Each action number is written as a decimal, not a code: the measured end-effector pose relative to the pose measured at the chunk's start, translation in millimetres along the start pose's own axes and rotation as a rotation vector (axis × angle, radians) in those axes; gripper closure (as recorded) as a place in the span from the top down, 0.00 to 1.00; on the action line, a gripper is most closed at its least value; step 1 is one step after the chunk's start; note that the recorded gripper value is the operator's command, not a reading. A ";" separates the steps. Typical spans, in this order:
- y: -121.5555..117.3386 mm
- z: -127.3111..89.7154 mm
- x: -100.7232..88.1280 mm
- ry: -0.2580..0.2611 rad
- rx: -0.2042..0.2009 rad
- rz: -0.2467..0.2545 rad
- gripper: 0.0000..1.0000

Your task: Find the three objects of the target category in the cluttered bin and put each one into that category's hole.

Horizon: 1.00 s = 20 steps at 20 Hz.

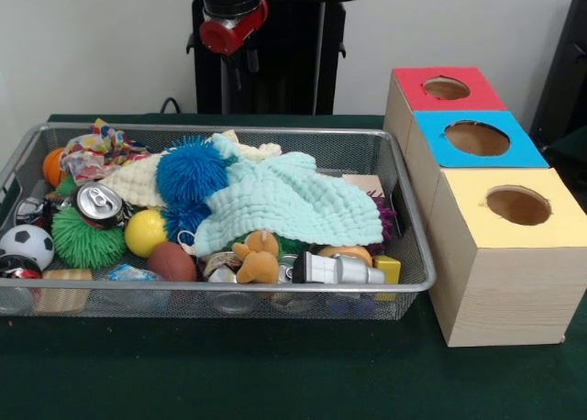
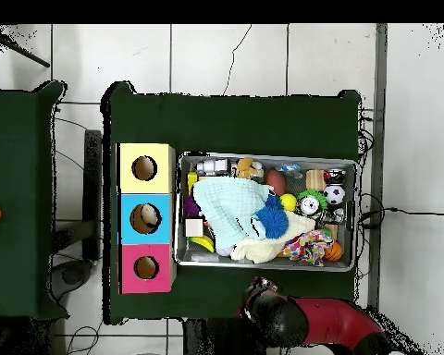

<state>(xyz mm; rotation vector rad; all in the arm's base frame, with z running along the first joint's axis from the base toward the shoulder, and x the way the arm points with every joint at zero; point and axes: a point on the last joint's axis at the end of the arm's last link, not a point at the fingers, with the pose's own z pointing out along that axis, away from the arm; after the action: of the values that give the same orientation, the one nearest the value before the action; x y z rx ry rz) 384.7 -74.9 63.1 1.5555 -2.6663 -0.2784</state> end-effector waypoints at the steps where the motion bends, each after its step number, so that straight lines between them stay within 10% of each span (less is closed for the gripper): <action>1: -0.8 -1.0 -1.0 -0.001 0.001 0.005 1.00; 20: -29.7 -11.4 -36.6 -0.033 0.015 0.119 1.00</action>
<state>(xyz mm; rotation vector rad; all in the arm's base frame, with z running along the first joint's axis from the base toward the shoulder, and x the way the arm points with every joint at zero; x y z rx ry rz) 429.8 -59.0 71.0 1.4006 -2.7786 -0.2814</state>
